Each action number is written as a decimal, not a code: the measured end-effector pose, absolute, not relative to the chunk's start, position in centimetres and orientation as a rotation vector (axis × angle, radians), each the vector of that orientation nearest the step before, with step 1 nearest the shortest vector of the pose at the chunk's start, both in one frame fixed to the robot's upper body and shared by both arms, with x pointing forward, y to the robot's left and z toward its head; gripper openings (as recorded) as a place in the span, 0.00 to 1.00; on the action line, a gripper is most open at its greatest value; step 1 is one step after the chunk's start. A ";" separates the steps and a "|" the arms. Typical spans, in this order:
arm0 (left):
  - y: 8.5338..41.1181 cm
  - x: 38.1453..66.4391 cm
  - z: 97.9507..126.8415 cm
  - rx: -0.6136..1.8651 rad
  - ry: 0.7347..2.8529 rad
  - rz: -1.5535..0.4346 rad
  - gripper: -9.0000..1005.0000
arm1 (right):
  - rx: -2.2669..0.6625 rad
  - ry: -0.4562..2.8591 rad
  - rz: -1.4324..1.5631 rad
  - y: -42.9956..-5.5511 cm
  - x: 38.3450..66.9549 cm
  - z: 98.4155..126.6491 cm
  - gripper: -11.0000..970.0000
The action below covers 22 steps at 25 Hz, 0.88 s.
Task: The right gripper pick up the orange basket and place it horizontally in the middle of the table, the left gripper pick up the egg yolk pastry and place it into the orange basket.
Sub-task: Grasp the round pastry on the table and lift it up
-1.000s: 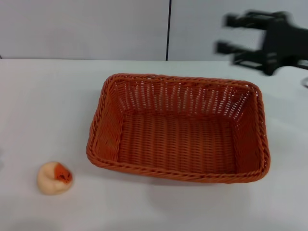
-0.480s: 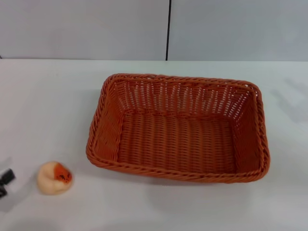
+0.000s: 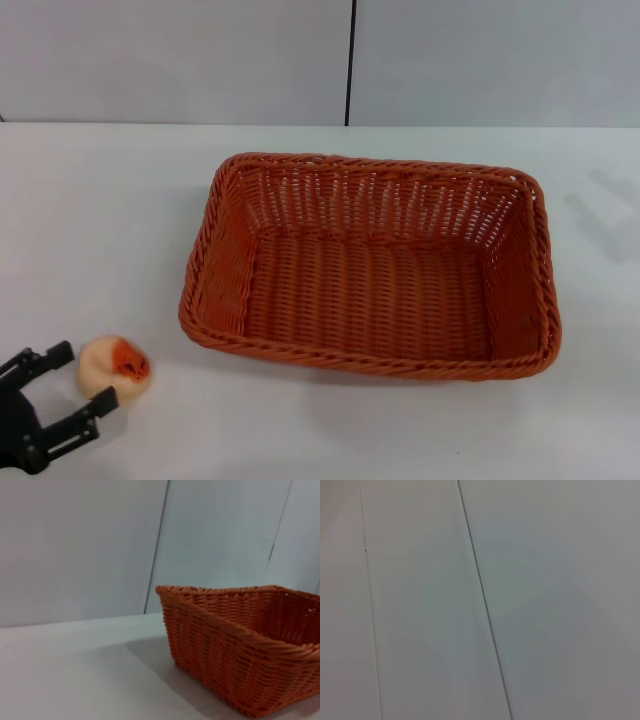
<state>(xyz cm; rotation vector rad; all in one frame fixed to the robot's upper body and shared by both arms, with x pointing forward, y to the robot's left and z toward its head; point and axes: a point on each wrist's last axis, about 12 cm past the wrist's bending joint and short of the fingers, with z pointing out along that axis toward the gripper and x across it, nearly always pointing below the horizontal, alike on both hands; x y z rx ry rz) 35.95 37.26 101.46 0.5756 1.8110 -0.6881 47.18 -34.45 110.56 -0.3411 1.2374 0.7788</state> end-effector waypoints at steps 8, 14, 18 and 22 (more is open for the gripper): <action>35.6 37.0 99.8 0.553 1.835 -0.683 0.82 | -0.339 1.229 0.787 -34.4 47.1 110.6 0.61; 35.3 37.4 99.7 0.561 1.831 -0.683 0.80 | -0.334 1.232 0.784 -34.6 46.9 110.5 0.61; 35.3 37.4 99.7 0.574 1.824 -0.679 0.70 | -0.331 1.233 0.784 -34.6 46.8 110.4 0.61; 35.2 37.4 99.6 0.604 1.811 -0.659 0.55 | -0.325 1.236 0.789 -34.6 46.8 110.3 0.61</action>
